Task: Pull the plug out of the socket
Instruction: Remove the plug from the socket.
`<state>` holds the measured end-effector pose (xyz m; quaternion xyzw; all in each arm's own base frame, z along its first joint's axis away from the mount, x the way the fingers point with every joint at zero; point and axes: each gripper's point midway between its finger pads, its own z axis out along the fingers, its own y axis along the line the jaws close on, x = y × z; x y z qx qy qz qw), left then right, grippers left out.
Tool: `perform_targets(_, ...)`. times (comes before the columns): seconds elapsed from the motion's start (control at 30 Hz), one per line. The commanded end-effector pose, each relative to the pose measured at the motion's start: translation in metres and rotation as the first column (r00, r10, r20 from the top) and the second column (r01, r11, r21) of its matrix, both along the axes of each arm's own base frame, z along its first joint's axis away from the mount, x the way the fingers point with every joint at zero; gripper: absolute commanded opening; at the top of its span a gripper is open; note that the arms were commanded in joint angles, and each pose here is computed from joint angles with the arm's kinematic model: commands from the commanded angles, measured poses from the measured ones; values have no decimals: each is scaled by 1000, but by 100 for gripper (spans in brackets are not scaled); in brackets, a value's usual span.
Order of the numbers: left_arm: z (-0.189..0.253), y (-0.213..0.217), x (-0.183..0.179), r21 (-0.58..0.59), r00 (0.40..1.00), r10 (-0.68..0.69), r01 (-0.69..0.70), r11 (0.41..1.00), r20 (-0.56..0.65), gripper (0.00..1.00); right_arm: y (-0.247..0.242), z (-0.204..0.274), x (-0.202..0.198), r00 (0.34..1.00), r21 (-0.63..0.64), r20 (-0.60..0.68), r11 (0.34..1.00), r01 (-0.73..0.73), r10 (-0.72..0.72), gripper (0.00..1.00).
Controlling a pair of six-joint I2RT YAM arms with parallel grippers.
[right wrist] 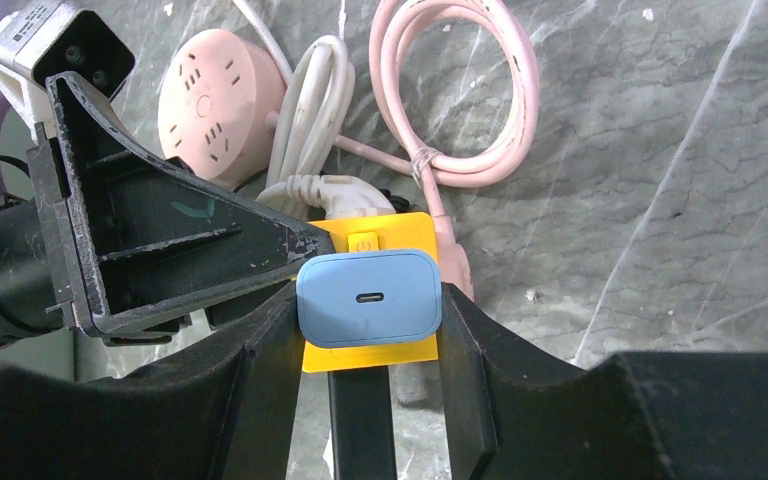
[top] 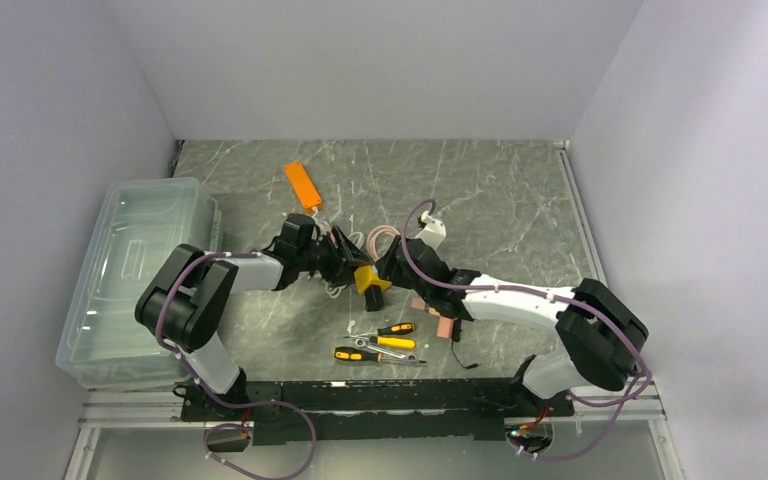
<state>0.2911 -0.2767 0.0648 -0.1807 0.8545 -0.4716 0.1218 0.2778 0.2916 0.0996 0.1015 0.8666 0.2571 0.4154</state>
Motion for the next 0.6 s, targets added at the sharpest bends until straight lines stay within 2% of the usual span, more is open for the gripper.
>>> perform_targets(0.0, -7, -4, -7, 34, 999, -49, 49, 998, 11, 24, 6, 24, 7, 998, 60, 46, 998, 28, -31, 0)
perform_targets(0.13, -6, -4, -7, 33, 998, -53, 52, 998, 20, 18, 9, 26, 7, 998, 43, 54, 999, 18, -20, 0)
perform_targets(0.57, -2, -3, -5, 42, 997, -59, 57, 998, 51, 9, 22, 31, 1, 996, -71, 91, 997, 6, 1, 0)
